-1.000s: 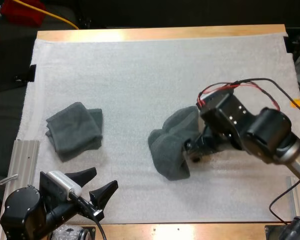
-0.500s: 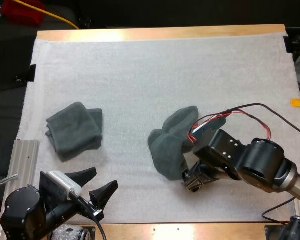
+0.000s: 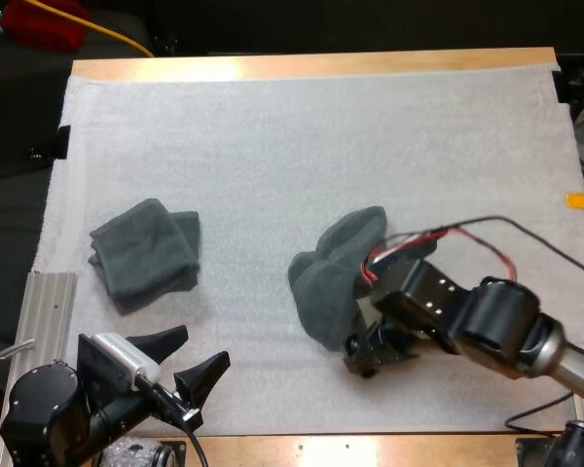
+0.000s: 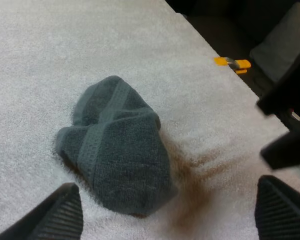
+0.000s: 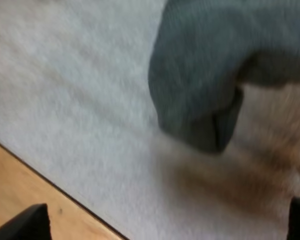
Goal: Pick towel from pile, fold and stack
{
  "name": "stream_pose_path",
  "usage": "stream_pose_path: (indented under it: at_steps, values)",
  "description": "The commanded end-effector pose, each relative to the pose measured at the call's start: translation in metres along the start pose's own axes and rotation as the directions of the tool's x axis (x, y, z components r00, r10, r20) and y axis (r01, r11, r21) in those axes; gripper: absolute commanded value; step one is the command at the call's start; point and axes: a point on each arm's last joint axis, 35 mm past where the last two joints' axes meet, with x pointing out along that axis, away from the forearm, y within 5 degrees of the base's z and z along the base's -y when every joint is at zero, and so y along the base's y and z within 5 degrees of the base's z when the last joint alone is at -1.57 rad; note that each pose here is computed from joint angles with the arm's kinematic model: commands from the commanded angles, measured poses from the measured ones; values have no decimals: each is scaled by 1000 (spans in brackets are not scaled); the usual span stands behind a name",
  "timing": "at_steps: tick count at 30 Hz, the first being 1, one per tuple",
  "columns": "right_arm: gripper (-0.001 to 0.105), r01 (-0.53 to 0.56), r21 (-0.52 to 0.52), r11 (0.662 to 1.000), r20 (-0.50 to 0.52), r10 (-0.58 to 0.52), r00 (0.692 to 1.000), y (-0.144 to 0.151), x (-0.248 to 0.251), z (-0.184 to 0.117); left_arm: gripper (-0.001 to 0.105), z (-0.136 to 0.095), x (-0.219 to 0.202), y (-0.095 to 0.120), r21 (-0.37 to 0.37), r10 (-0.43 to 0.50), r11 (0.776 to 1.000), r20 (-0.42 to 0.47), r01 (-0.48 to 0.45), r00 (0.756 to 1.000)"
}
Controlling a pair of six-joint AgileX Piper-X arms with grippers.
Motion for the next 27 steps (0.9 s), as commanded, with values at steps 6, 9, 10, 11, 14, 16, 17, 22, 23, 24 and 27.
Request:
stream_pose_path:
  at_steps: [6,9,10,11,14,16,17,22,23,24,27]
  values:
    - [88,-14,33,999,20,14,1000,-3,35,-13,69,1,-2,-2,34,-12,999,3,12,1000]
    - [88,-58,83,995,49,54,997,-5,49,-16,69,1,-2,-2,33,-12,999,3,12,1000]
    - [88,-78,97,992,49,74,996,-6,52,-17,69,1,-2,-2,33,-12,999,3,12,1000]
    - [88,-117,123,986,61,110,992,-7,60,-20,69,1,-2,-2,33,-12,999,3,12,1000]
    - [88,-170,151,974,80,159,984,-8,77,-28,69,1,-2,-2,33,-12,999,3,12,1000]
    - [88,-183,161,970,96,169,981,-8,86,-32,69,1,-2,-2,33,-12,999,3,12,1000]
    - [88,-198,166,966,108,182,977,-8,91,-35,69,1,-2,-2,33,-12,999,3,12,1000]
    - [88,-220,175,960,165,192,967,-9,108,-43,69,1,-2,-2,33,-12,999,3,12,1000]
    - [88,-222,185,957,174,191,966,-9,112,-44,69,1,-2,-2,33,-12,999,3,12,1000]
    - [88,-223,192,956,181,188,965,-10,116,-44,69,1,-2,-2,33,-12,999,3,12,1000]
    - [88,-217,199,956,181,181,967,-10,126,-42,69,1,-2,-2,33,-12,999,3,12,1000]
